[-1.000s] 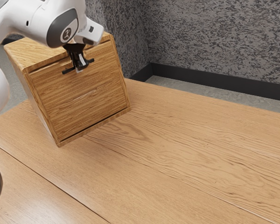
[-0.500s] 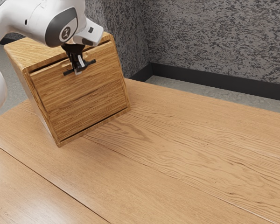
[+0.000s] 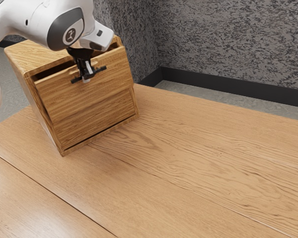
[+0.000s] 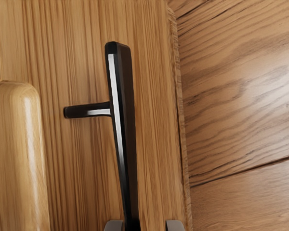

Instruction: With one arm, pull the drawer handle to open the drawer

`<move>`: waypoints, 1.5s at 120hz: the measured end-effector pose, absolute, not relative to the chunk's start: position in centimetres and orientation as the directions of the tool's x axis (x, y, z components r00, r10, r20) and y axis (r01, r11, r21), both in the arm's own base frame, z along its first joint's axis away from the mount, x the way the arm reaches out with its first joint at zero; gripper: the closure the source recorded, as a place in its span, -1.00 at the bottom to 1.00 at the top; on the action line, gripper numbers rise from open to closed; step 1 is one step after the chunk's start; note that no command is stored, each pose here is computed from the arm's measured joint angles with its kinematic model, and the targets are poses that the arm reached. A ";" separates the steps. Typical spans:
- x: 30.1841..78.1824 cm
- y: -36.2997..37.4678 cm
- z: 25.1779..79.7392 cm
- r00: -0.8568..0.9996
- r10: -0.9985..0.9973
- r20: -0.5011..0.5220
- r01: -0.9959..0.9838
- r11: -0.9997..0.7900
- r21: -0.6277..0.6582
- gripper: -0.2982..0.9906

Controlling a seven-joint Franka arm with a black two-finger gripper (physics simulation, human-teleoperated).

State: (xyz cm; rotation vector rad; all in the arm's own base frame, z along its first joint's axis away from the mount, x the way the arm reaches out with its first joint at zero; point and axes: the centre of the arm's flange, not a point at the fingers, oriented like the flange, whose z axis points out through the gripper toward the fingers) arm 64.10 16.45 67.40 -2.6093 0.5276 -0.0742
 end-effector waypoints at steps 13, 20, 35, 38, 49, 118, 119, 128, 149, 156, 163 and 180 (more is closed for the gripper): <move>64.1 15.2 67.5 0.917 -0.397 -0.036 -0.369 -0.811 -0.454 0.49; 64.1 14.8 67.3 0.915 -0.401 -0.040 -0.375 -0.810 -0.451 0.49; 63.8 14.3 67.1 0.915 -0.402 -0.048 -0.379 -0.810 -0.448 0.49; 63.7 14.2 67.1 0.915 -0.401 -0.049 -0.379 -0.809 -0.448 0.49; 63.2 13.9 67.2 0.914 -0.401 -0.055 -0.381 -0.807 -0.450 0.49; 61.9 9.6 67.4 0.896 -0.442 -0.054 -0.419 -0.798 -0.433 0.49; 61.9 9.5 67.4 0.895 -0.442 -0.054 -0.420 -0.798 -0.432 0.49; 61.9 8.8 67.2 0.891 -0.450 -0.055 -0.428 -0.796 -0.429 0.49; 60.9 7.7 67.5 0.889 -0.455 -0.061 -0.434 -0.790 -0.433 0.49; 60.7 7.5 67.4 0.889 -0.454 -0.066 -0.435 -0.789 -0.434 0.48; 60.3 7.3 67.5 0.889 -0.453 -0.068 -0.435 -0.789 -0.435 0.48; 59.7 6.7 67.4 0.889 -0.454 -0.070 -0.437 -0.790 -0.430 0.49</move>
